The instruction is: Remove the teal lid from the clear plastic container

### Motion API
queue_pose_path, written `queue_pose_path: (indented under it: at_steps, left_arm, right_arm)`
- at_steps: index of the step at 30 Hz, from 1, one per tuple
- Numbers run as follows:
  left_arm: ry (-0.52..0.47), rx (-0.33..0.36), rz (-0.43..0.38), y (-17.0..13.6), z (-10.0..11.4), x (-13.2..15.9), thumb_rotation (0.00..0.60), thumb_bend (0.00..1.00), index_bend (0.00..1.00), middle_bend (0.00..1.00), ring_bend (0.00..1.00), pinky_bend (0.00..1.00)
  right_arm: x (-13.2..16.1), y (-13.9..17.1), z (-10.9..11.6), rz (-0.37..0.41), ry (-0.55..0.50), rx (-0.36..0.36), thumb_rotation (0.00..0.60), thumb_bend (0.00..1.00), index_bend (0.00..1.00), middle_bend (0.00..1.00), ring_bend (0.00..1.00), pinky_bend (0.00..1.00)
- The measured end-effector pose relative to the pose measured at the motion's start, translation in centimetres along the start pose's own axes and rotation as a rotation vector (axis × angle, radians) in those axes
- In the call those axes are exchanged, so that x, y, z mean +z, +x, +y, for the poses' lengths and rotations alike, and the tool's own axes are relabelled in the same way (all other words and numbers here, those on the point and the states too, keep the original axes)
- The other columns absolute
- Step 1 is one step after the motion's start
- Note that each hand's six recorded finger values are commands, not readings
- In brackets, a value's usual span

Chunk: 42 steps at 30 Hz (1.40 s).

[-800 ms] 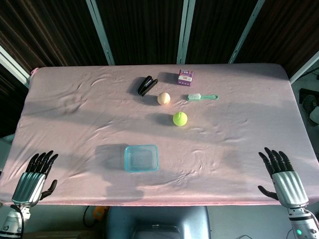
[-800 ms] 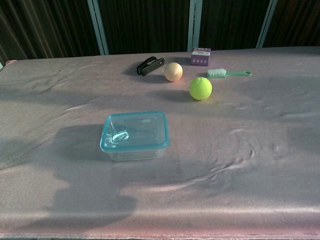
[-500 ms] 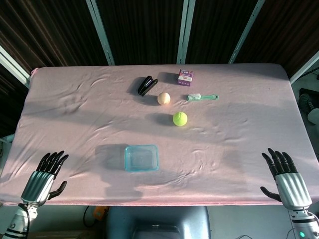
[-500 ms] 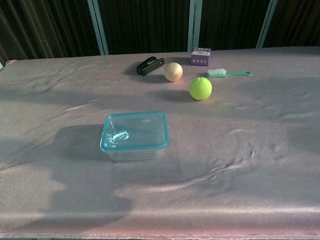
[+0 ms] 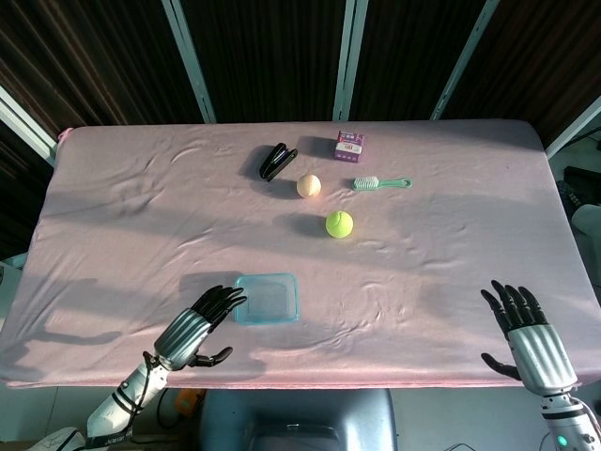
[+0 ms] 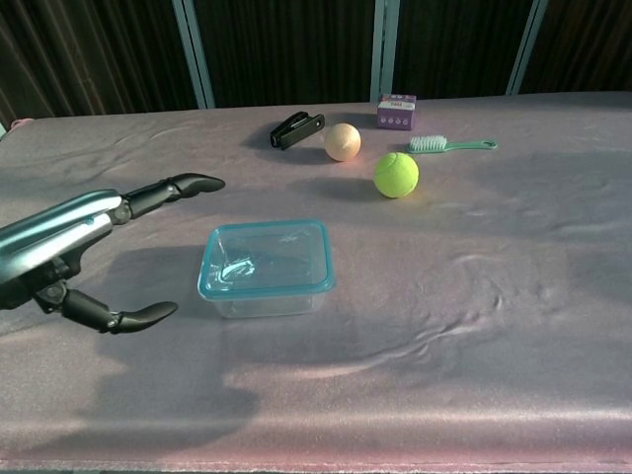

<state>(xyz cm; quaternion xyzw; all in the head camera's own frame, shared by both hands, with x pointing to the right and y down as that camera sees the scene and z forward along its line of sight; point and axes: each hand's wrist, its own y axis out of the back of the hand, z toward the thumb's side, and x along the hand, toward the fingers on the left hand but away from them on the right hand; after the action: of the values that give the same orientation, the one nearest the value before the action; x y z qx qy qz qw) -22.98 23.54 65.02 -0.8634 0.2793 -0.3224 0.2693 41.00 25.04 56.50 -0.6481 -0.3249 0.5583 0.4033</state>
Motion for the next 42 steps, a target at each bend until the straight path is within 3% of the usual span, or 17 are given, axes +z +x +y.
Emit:
queue_pose_path:
  at_steps: [8, 14, 37, 42]
  left_arm:
    - [0.121, -0.019, 0.036, 5.5, -2.2, 0.7, 0.6, 0.28, 0.0, 0.0, 0.0, 0.0]
    - [0.138, -0.053, 0.085, 7.5, -3.3, 0.0, 0.6, 0.28, 0.0, 0.0, 0.0, 0.0]
    - [0.149, -0.129, 0.149, 9.3, -3.2, -1.3, 0.6, 0.27, 0.0, 0.0, 0.0, 0.0]
    - [0.156, -0.133, 0.156, 9.5, -3.3, -1.6, 0.6, 0.27, 0.0, 0.01, 0.1, 0.06]
  right_arm:
    - [-0.3, 0.1, 0.4, -0.004, -0.012, -0.006, 0.6, 0.24, 0.0, 0.0, 0.0, 0.0]
    - [-0.5, 0.1, 0.6, -0.007, -0.02, -0.012, 0.6, 0.25, 0.0, 0.0, 0.0, 0.0]
    - [-0.9, 0.1, 0.9, -0.011, -0.028, -0.015, 0.6, 0.24, 0.0, 0.0, 0.0, 0.0]
    - [-0.8, 0.1, 0.9, -0.009, -0.029, -0.014, 0.6, 0.25, 0.0, 0.0, 0.0, 0.0]
